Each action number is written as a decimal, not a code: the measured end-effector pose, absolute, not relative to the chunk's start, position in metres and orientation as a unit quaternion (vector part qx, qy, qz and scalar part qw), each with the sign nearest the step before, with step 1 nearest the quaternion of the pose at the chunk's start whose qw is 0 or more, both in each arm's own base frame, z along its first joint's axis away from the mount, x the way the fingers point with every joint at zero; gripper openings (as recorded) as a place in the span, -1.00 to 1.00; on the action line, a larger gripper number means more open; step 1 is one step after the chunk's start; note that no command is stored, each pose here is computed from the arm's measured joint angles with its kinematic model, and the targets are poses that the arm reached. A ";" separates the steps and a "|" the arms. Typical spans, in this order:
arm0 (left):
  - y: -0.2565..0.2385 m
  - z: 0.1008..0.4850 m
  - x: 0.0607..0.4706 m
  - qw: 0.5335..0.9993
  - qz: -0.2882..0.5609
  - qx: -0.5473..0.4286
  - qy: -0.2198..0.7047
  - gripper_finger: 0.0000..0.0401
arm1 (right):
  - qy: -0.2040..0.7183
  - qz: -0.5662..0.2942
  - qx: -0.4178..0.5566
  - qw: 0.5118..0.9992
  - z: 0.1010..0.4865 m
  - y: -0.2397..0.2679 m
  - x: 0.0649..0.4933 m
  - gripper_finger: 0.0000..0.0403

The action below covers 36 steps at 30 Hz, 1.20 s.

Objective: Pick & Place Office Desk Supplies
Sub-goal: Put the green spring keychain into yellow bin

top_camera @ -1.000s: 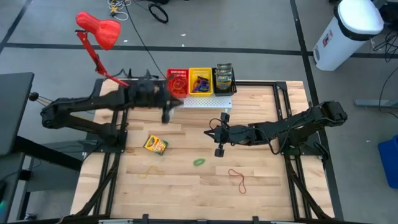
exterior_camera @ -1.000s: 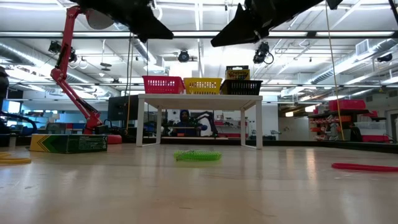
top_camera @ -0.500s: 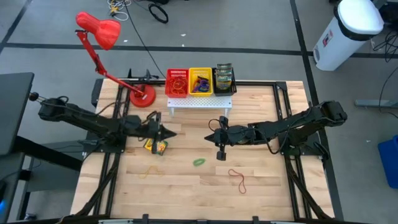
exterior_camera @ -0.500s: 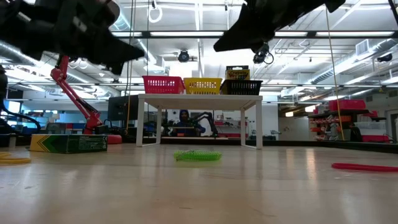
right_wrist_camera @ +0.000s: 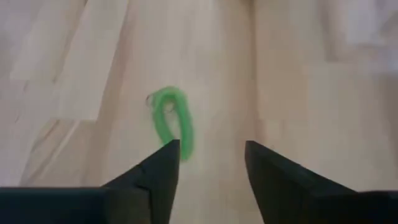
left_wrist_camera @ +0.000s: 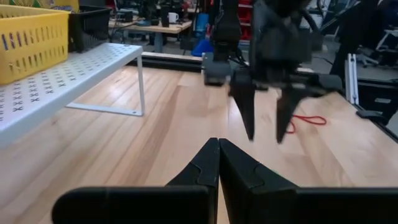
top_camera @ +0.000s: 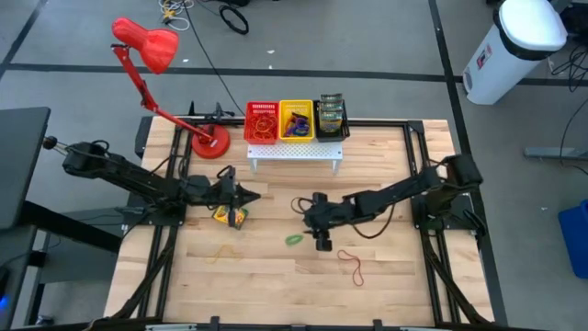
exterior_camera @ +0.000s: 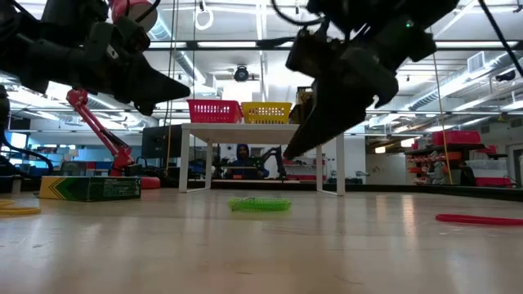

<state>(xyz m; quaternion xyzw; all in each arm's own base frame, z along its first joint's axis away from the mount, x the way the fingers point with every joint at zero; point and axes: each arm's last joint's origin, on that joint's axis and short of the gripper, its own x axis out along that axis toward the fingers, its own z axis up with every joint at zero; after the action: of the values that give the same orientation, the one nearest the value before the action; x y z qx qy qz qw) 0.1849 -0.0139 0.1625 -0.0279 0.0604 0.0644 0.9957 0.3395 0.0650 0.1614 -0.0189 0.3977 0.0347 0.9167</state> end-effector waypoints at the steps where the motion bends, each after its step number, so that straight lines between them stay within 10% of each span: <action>1: -0.014 0.163 0.185 0.996 0.065 -0.028 0.060 -0.94 | 0.403 0.042 -0.019 0.914 0.159 0.066 0.342 -0.04; 26: -0.014 0.166 0.185 0.996 0.065 -0.033 0.042 -0.94 | 0.449 0.102 -0.083 0.884 0.116 0.087 0.378 0.11; 36: -0.014 0.166 0.185 0.996 0.066 -0.033 0.042 -0.94 | 0.439 0.098 -0.085 0.889 0.120 0.087 0.379 -0.72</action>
<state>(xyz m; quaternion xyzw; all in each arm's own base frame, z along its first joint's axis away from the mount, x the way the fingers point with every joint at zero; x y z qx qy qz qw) 0.1853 -0.0137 0.1660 -0.0331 0.0421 0.0658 0.9964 0.3791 0.0871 0.1198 -0.0847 0.4390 0.0985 0.8890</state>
